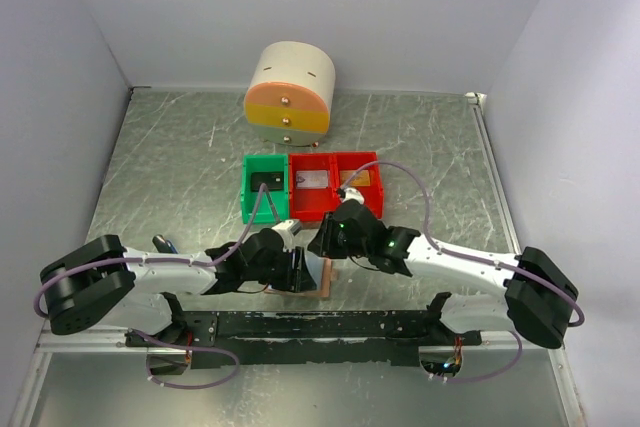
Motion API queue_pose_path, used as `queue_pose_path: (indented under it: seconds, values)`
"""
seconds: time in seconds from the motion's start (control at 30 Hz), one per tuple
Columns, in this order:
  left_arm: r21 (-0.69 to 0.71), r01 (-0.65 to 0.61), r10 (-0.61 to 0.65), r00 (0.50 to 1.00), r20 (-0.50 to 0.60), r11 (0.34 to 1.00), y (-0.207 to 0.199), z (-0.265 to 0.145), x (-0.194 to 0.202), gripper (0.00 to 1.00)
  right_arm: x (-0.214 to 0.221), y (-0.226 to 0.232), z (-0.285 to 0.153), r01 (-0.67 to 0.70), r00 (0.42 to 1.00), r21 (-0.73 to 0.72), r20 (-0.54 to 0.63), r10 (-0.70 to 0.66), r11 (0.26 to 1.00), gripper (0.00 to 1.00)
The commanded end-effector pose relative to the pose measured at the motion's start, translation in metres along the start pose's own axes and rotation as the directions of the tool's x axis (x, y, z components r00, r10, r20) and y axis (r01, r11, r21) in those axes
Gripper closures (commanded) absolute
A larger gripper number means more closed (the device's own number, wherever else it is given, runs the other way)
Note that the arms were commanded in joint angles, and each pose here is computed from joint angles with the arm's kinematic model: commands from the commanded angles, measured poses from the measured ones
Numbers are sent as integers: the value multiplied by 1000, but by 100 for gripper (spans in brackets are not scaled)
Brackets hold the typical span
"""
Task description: Take the credit cards out of the card holder
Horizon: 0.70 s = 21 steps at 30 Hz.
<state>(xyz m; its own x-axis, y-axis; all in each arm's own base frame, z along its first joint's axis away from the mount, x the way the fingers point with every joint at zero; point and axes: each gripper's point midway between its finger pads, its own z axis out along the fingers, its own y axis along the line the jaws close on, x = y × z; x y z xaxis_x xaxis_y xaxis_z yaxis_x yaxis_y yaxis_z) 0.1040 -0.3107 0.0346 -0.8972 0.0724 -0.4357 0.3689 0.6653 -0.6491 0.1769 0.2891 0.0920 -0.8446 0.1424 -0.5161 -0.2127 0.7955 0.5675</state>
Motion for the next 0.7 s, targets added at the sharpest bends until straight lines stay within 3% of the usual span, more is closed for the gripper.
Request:
queue_pose_path:
  seconds: [0.0,0.13,0.3,0.53,0.67]
  values:
    - [55,-34,35,999,-11,998,-14,0,0,41,3,18,4,18,999,-92,-32,-21,996,74]
    - [44,-36,36,999,-6,998,-15,-1,-1,39,22,1,19,40,992,-26,-118,-43,999,77]
    - [66,-84,83,996,11,994,-25,-17,-5,30,51,-37,26,47,982,70,-184,-34,996,78]
    - [-234,-48,71,993,89,971,20,-48,-24,20,61,-53,21,57,981,92,-189,-39,994,76]
    - [-309,-23,57,993,101,951,35,-55,-23,18,62,-57,21,63,980,106,-193,-41,992,76]
